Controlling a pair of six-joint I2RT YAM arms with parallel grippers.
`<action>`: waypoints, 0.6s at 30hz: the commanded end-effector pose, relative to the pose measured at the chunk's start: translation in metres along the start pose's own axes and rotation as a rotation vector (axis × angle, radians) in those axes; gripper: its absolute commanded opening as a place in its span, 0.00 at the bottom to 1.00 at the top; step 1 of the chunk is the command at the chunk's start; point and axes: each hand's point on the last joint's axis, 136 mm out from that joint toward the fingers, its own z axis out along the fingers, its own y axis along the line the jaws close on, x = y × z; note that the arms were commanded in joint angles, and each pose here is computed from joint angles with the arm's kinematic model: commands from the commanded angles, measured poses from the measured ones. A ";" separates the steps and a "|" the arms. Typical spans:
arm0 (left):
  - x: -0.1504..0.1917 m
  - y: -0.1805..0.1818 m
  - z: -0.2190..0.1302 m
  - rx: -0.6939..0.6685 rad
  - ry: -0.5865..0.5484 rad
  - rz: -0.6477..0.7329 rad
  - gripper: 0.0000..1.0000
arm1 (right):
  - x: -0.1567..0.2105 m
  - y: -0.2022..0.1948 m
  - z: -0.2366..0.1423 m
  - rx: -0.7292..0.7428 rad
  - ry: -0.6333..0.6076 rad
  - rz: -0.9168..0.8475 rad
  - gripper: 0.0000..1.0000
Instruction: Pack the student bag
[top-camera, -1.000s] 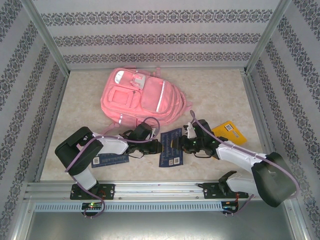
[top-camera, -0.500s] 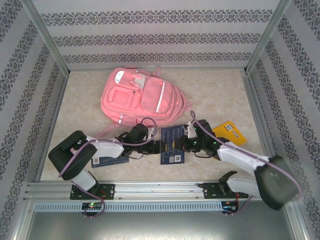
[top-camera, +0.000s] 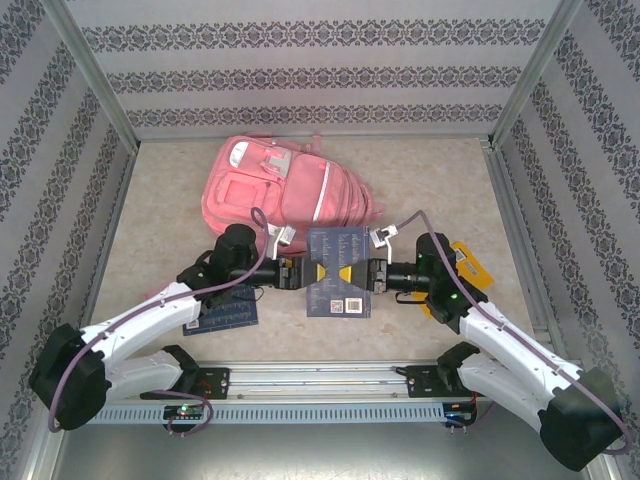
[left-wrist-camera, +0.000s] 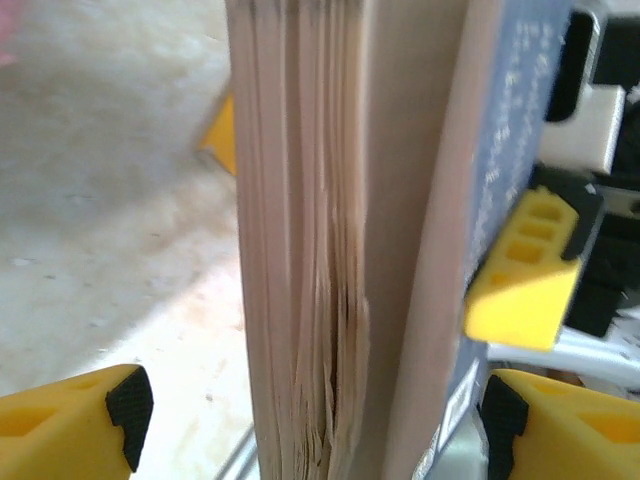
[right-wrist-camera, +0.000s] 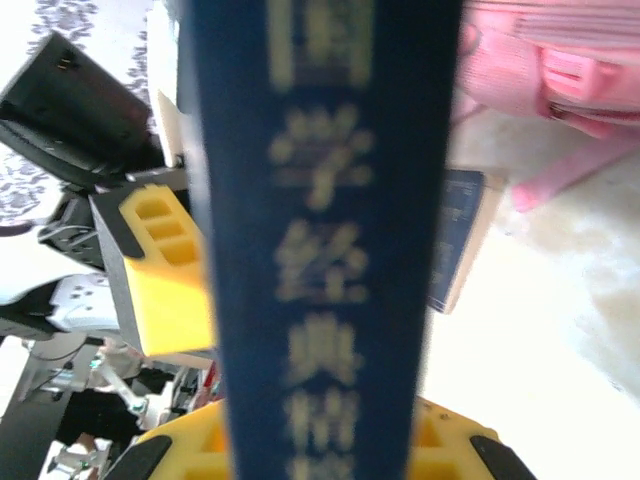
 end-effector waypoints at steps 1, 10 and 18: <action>0.001 -0.038 -0.009 0.167 0.036 0.070 0.83 | -0.014 0.051 -0.008 -0.158 -0.008 -0.089 0.00; -0.010 -0.081 -0.024 0.412 0.002 0.099 0.40 | -0.008 0.054 -0.007 -0.181 0.026 -0.092 0.00; -0.020 -0.094 -0.029 0.494 -0.039 0.103 0.01 | -0.022 0.031 -0.007 -0.089 -0.094 -0.062 0.25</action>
